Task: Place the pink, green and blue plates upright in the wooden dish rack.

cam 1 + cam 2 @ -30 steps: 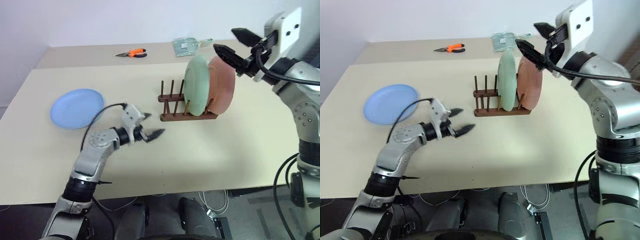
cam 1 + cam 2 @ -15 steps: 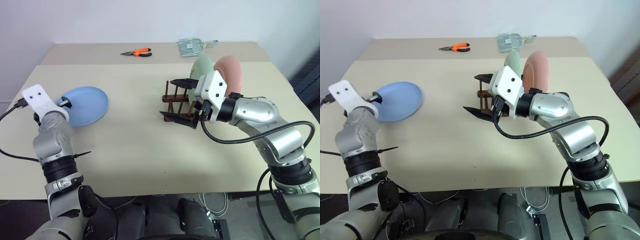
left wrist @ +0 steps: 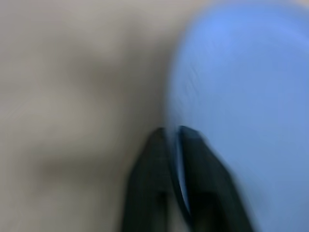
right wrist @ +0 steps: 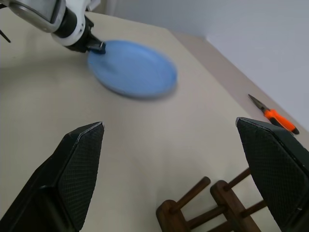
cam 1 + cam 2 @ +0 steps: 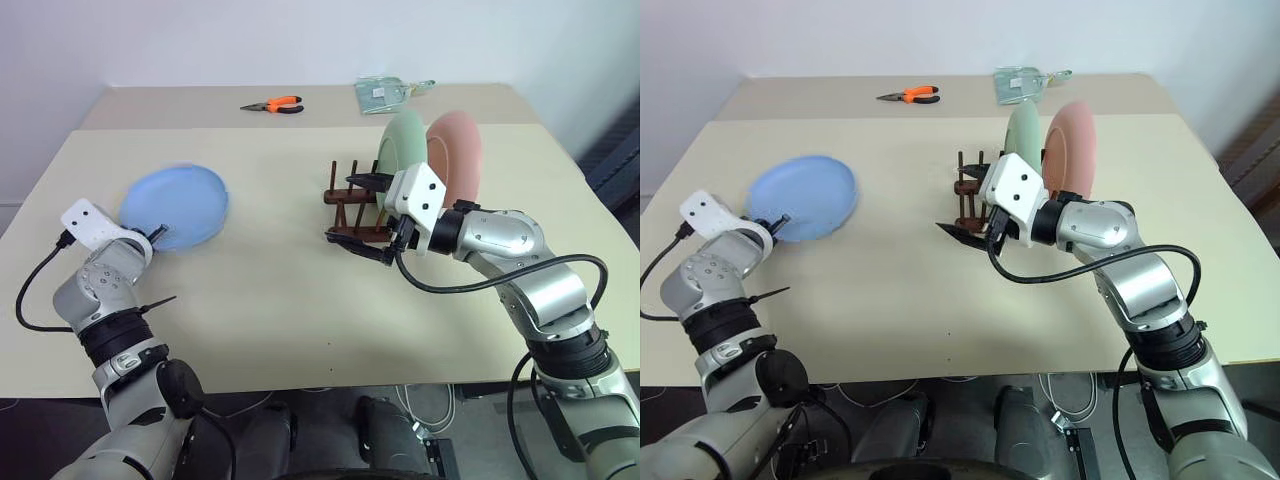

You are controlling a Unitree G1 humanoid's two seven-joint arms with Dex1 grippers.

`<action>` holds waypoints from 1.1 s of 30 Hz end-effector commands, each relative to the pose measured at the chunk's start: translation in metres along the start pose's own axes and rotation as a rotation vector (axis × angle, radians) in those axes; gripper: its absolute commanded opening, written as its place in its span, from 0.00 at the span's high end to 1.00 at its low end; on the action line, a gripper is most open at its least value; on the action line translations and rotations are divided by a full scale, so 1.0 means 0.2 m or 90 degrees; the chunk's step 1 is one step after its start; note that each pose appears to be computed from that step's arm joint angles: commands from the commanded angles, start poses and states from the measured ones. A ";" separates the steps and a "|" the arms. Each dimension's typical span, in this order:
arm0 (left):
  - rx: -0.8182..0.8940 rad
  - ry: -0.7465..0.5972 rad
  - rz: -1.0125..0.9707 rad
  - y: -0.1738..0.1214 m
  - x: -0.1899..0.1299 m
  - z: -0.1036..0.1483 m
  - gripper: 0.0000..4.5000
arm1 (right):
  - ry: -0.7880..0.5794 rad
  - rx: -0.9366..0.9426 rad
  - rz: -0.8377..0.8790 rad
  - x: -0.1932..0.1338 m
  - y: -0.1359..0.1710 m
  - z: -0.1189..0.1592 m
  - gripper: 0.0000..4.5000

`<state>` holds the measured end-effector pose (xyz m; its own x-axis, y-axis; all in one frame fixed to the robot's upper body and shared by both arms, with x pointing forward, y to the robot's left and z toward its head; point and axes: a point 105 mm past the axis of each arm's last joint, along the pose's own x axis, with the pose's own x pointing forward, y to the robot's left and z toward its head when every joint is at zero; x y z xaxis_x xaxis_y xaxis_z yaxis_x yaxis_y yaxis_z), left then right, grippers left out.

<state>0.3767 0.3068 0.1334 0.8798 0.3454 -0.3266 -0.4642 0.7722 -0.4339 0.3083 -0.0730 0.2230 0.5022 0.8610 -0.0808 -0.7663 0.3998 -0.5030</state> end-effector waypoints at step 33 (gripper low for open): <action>-0.040 -0.281 -0.386 -0.74 -0.43 0.50 0.35 | 0.016 -0.468 -0.091 0.28 -0.15 0.10 1.00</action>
<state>0.3868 0.1846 0.2891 0.9626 -0.0602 0.2643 0.1835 0.8623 -0.4719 0.3627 -0.0337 0.2218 0.6264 0.7730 -0.1004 -0.2768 0.1002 -0.9557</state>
